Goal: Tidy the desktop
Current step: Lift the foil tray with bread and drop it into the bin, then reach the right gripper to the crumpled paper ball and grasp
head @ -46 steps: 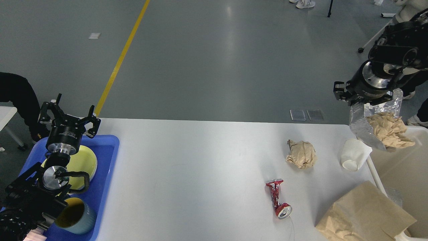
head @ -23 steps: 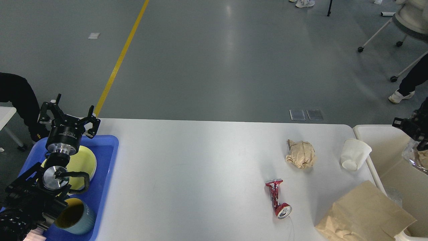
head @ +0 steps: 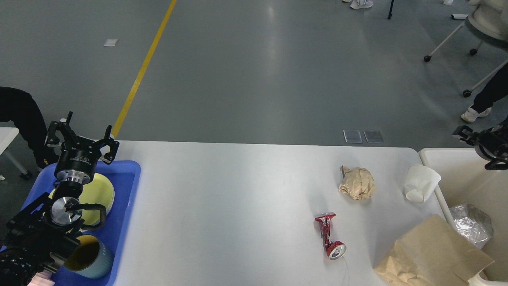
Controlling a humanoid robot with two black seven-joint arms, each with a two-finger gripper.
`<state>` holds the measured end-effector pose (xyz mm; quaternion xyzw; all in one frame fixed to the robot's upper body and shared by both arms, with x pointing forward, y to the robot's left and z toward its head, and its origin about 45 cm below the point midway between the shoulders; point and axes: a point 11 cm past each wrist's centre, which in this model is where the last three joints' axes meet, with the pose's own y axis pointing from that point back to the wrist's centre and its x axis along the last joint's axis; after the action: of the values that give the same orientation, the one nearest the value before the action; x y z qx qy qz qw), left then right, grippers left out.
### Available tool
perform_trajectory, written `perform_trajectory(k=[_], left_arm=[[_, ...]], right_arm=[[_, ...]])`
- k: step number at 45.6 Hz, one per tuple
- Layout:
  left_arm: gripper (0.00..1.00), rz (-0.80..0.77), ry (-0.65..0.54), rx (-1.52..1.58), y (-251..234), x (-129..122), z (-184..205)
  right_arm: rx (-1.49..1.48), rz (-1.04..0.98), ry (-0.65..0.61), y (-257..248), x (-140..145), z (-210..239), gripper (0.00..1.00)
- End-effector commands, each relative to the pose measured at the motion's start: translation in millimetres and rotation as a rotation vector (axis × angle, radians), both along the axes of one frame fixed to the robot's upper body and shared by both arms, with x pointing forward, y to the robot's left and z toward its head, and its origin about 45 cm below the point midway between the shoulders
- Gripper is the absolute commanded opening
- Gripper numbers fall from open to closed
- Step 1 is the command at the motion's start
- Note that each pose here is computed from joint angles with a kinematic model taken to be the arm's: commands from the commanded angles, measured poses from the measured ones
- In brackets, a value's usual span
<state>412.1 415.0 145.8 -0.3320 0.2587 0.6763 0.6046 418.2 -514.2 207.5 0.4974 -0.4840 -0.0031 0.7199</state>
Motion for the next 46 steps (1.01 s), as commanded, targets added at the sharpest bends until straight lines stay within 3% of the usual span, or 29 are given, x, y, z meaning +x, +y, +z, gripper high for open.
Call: perform_trajectory(k=[1,11,20,27,46], left_arm=[[0.97,0.0,0.0,0.0,-0.1,0.0,0.0],[0.97,0.0,0.0,0.0,-0.1,0.0,0.0],[0.97,0.0,0.0,0.0,-0.1,0.0,0.0],[0.97,0.0,0.0,0.0,-0.1,0.0,0.0],[0.97,0.0,0.0,0.0,-0.1,0.0,0.0]], right_arm=[[0.138,0.069,0.034,38.7,11.8,34.9,1.0],[0.266,0.268,0.15,120.3,18.0,87.7,1.0],[0.309,0.437,0.231,182.3,5.0,139.9,1.0],[0.321,0.495,0.267,201.7,0.9,152.1,1.0],[0.203,0.279,0.297,136.8,-11.7,-13.9,1.0]])
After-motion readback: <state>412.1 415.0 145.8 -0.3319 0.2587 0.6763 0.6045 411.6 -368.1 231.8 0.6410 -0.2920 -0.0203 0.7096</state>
